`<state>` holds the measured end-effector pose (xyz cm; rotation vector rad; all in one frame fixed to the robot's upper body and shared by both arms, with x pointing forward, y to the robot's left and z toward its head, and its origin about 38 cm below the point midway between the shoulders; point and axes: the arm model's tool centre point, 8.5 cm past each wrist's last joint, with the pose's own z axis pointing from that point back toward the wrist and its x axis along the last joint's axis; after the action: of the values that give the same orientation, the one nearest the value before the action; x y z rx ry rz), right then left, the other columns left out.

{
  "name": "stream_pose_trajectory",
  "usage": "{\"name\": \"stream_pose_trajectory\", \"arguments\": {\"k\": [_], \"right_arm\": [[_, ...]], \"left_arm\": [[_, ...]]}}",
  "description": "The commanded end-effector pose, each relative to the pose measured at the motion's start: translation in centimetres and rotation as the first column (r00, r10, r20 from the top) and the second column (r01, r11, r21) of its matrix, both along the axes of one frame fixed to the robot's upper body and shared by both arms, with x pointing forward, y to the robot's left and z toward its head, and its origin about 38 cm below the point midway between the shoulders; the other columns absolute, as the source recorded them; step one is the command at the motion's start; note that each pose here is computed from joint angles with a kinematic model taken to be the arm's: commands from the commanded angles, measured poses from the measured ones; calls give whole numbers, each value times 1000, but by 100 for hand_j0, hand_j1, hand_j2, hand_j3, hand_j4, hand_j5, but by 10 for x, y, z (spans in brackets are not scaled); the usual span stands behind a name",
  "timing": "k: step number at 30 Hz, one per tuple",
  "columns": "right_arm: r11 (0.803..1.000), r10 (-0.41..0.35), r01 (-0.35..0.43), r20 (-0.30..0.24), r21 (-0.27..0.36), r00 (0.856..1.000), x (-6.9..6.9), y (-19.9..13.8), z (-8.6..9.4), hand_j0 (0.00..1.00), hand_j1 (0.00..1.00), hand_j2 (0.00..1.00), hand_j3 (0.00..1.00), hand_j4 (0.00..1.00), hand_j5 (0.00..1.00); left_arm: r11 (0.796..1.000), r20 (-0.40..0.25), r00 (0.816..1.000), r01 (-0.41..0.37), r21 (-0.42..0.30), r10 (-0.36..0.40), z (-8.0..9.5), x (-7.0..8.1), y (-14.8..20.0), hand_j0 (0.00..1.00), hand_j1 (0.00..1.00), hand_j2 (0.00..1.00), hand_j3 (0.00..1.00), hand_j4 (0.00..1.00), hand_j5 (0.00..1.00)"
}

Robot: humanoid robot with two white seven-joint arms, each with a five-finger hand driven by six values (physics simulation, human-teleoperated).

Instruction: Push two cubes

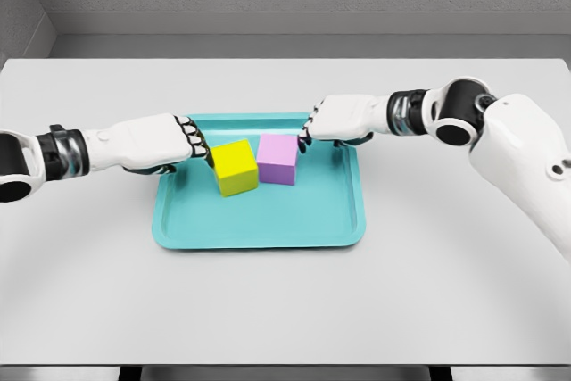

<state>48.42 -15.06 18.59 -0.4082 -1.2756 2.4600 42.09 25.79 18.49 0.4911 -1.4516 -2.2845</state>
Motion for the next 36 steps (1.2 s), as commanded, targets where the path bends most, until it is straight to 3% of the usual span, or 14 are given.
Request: {"name": "stream_pose_trajectory", "arguments": {"k": [1, 10, 26, 36], "right_arm": [[1000, 3, -3, -6, 9, 1000, 0, 4, -1, 65, 65, 65, 65, 65, 65], [1000, 18, -18, 9, 14, 1000, 1, 14, 5, 65, 65, 65, 65, 65, 65], [1000, -8, 8, -14, 8, 1000, 8, 12, -3, 65, 65, 65, 65, 65, 65], [1000, -9, 9, -16, 2, 1000, 8, 13, -5, 65, 65, 65, 65, 65, 65]], "left_arm": [[1000, -3, 1000, 1, -7, -1, 0, 0, -2, 74, 74, 74, 74, 74, 74], [1000, -10, 1000, -24, 4, 24, -1, 2, 8, 75, 75, 75, 75, 75, 75], [998, -10, 998, -60, 21, 60, 1, 5, 24, 75, 75, 75, 75, 75, 75], [995, 5, 995, -99, 23, 98, 14, 6, 45, 76, 76, 76, 76, 76, 76]]}}
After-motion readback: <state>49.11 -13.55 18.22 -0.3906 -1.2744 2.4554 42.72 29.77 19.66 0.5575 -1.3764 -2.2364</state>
